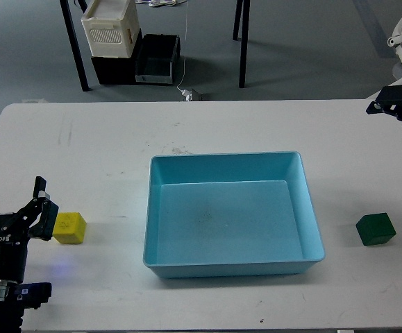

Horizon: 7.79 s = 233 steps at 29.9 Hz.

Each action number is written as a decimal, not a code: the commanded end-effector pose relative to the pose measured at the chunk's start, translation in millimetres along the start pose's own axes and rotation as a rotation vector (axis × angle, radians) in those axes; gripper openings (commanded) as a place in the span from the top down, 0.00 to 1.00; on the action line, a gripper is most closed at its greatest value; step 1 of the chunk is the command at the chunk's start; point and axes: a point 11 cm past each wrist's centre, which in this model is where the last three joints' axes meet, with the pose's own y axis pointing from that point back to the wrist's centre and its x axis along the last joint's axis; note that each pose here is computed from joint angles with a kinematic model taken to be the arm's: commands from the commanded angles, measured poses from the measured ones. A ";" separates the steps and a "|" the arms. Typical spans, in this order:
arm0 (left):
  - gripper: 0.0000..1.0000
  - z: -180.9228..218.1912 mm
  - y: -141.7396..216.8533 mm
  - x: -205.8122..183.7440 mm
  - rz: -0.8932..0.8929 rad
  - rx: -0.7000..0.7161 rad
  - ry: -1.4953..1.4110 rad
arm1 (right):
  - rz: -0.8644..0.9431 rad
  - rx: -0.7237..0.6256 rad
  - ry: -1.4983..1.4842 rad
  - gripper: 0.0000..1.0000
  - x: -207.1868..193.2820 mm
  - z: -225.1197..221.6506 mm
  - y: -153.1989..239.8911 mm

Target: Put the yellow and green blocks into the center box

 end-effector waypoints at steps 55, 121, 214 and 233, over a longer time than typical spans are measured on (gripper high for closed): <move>0.00 -2.6 -2.8 1.5 -0.001 0.010 0.002 | -0.349 -0.287 0.394 0.01 -102.5 71.9 -101.9; 0.00 -15.0 -1.0 5.8 0.013 0.040 0.025 | -0.468 0.063 0.583 0.99 -170.1 -139.8 -137.3; 0.00 -29.9 -15.2 -1.3 -0.029 0.082 0.048 | 0.048 1.507 -1.904 0.00 44.1 168.2 9.9; 0.00 23.2 -40.4 -52.5 -0.205 -0.042 -0.067 | -0.176 1.358 -2.057 0.00 -66.0 143.2 -35.1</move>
